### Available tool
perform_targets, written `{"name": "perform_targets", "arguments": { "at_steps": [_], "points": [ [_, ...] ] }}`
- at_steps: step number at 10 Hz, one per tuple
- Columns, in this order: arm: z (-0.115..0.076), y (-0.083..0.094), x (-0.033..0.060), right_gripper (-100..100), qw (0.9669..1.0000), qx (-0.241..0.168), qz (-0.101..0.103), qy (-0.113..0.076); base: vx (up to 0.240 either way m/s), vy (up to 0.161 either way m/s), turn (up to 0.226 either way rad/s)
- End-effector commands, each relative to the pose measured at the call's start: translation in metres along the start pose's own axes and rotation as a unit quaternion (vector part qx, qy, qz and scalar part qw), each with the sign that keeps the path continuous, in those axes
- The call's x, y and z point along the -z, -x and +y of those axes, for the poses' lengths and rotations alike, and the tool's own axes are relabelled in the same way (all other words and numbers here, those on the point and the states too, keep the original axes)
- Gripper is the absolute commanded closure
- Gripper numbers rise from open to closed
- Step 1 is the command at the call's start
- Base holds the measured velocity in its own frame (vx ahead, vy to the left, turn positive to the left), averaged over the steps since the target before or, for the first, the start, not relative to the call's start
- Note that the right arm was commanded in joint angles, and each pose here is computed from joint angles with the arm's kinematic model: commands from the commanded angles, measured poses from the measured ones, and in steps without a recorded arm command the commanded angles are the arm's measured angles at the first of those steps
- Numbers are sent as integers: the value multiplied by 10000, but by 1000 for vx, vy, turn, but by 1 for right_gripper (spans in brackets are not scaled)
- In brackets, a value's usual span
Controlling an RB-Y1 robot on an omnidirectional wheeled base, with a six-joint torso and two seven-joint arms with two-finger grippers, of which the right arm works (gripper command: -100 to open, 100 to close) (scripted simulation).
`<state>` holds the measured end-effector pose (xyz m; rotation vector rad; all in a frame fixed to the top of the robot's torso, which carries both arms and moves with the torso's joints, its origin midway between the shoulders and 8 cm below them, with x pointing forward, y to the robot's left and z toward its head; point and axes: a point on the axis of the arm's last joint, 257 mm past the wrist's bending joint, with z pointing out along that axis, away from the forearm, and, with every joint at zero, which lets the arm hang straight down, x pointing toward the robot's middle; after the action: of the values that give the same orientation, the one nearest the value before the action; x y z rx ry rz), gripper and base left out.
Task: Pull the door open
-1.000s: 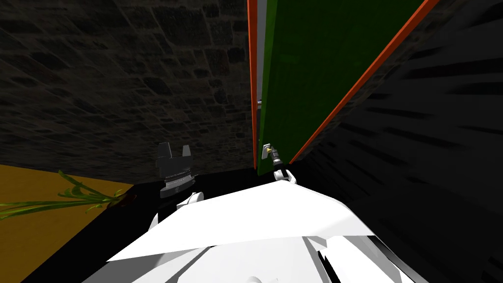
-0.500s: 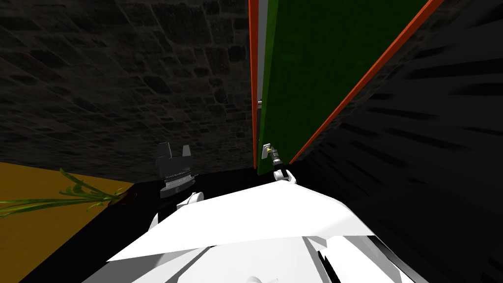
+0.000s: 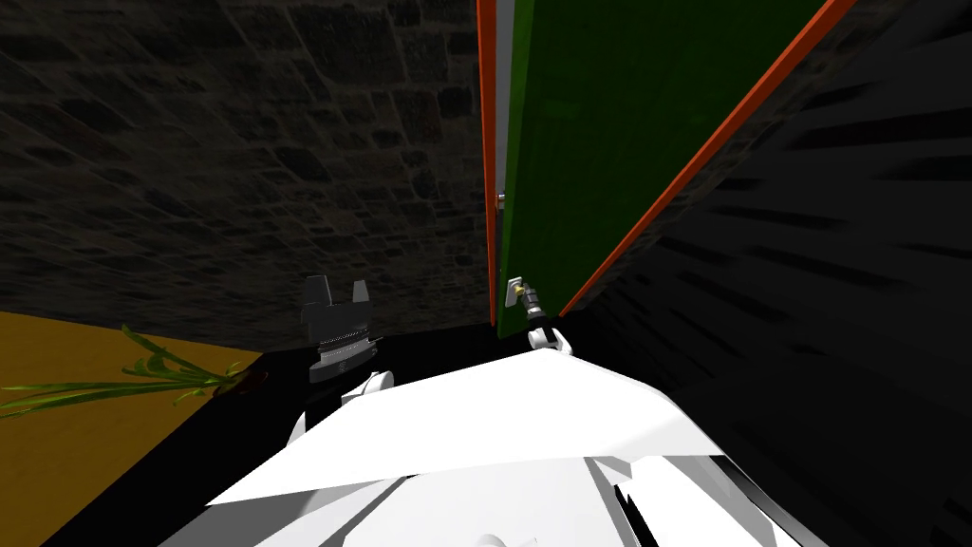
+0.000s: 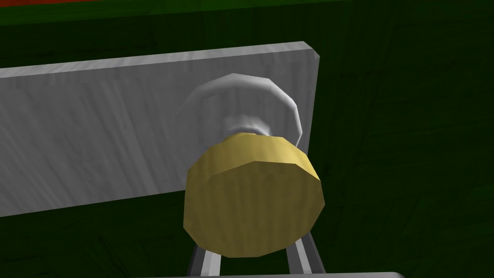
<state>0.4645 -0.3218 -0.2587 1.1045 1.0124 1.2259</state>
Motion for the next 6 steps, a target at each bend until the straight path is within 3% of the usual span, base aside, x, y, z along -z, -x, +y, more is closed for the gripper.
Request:
{"name": "perform_targets", "arguments": {
  "at_steps": [1,4,5,6],
  "points": [
    [79,-226,-63,100,9997,-117,164,152,4,6,-10],
    [79,-226,-63,100,9997,-117,164,152,-2,-4,11],
    [-6,-31,-27,100,9997,-242,-33,7,-70,-61,95],
    [-6,-38,-34,100,9995,-318,-41,10,-139,-63,85]
  ]
}}
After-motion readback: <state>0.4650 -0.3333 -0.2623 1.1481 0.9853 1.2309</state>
